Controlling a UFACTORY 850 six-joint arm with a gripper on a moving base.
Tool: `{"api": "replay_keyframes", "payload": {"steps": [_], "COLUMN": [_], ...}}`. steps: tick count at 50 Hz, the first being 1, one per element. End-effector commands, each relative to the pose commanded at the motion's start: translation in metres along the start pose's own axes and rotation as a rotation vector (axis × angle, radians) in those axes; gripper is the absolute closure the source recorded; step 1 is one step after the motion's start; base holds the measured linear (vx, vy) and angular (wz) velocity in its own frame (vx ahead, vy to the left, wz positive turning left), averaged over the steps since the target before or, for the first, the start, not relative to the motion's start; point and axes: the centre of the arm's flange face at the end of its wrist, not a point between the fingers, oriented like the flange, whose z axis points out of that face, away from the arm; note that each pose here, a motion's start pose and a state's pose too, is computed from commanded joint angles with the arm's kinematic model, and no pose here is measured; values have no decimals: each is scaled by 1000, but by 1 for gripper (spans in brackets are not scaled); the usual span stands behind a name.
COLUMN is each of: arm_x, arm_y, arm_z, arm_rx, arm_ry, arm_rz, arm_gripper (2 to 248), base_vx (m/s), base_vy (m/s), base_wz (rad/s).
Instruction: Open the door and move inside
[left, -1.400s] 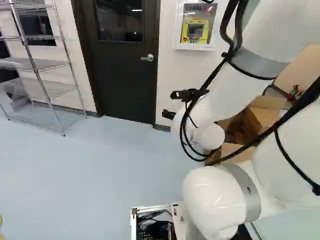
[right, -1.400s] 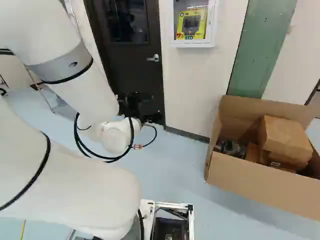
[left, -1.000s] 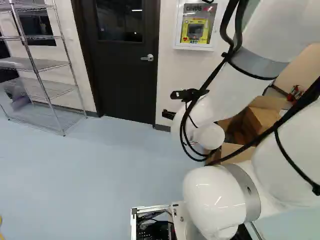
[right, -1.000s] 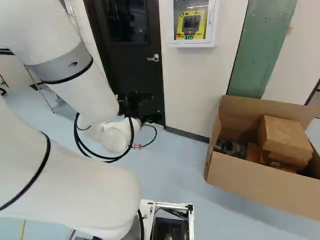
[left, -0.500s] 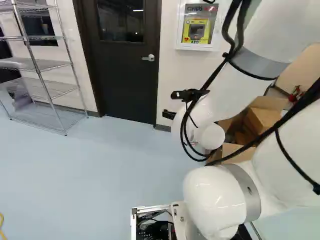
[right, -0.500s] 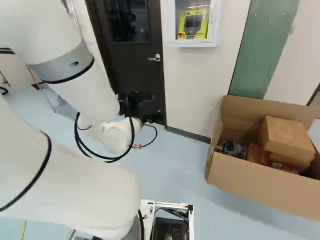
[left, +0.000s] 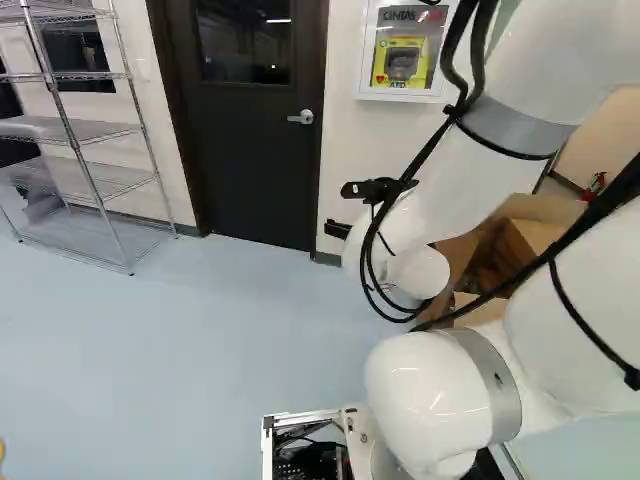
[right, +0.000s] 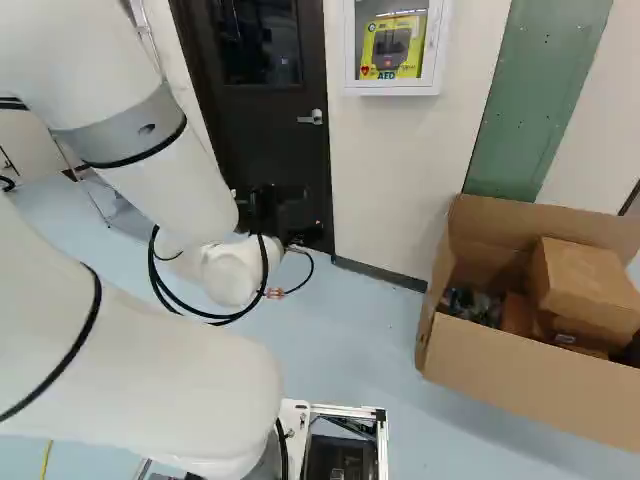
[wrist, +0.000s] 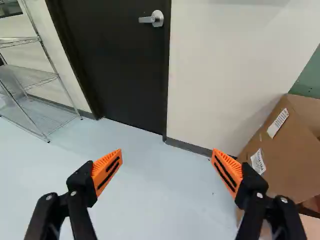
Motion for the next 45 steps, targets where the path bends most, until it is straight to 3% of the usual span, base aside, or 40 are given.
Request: {"api": "replay_keyframes", "payload": {"steps": [14,45], "arm_x": [0,0], "arm_y": [0,0], "arm_z": [0,0], "arm_rx": [0,0], "arm_ry": [0,0], "arm_rz": [0,0], "arm_gripper": [3,3], "base_vx": [104,181], "base_vy": [85,137], "base_wz": [210,317]}}
